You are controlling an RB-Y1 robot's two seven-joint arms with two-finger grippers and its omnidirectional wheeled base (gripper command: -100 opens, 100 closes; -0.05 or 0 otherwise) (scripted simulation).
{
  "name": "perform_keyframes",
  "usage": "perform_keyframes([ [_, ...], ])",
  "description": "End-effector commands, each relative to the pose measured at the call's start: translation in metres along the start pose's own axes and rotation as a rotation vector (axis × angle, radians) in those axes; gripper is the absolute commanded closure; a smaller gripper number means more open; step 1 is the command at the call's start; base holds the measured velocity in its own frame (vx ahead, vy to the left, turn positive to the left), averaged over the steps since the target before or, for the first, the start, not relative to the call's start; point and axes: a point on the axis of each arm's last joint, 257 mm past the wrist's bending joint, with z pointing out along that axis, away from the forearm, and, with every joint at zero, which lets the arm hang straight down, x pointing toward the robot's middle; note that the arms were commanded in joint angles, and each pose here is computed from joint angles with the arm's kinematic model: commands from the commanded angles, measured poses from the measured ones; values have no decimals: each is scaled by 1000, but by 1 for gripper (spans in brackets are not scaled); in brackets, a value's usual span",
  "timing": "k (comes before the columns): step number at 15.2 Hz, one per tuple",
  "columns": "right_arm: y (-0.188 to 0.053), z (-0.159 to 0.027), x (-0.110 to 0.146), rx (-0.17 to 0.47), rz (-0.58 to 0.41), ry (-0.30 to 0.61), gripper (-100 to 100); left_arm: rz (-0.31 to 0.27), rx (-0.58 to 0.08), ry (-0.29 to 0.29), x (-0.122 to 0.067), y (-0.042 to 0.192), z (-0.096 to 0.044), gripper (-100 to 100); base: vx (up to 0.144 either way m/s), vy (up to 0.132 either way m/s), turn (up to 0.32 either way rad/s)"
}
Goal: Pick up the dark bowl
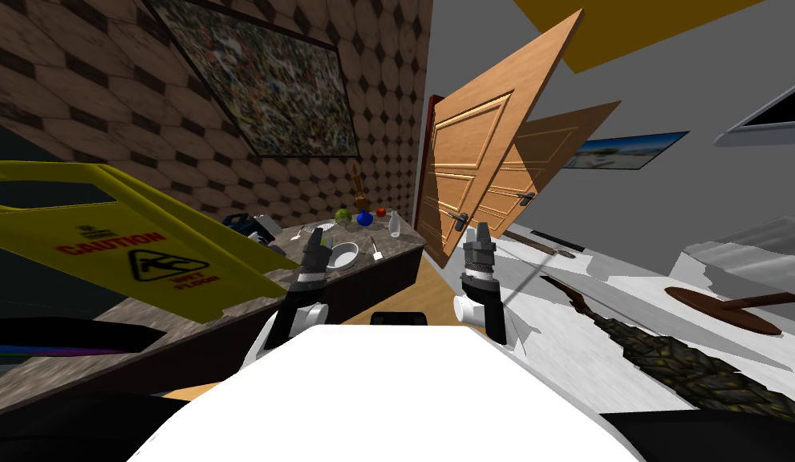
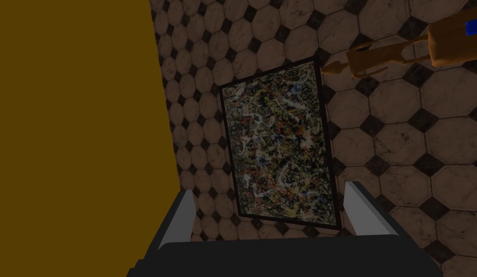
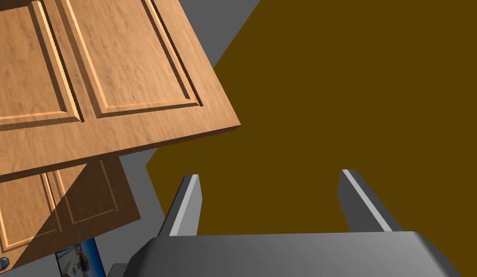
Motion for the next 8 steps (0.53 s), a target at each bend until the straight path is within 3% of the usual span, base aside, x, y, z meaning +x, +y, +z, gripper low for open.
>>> perform_keyframes([
  [1, 0, 0, 0, 0, 0, 0, 0, 12, -46, 17, -2, 13, 0, -100, 2, -20, -9],
  [8, 0, 0, 0, 0, 0, 0, 0, 52, -184, 59, -16, 54, -3, -100, 2, -20, -7],
])
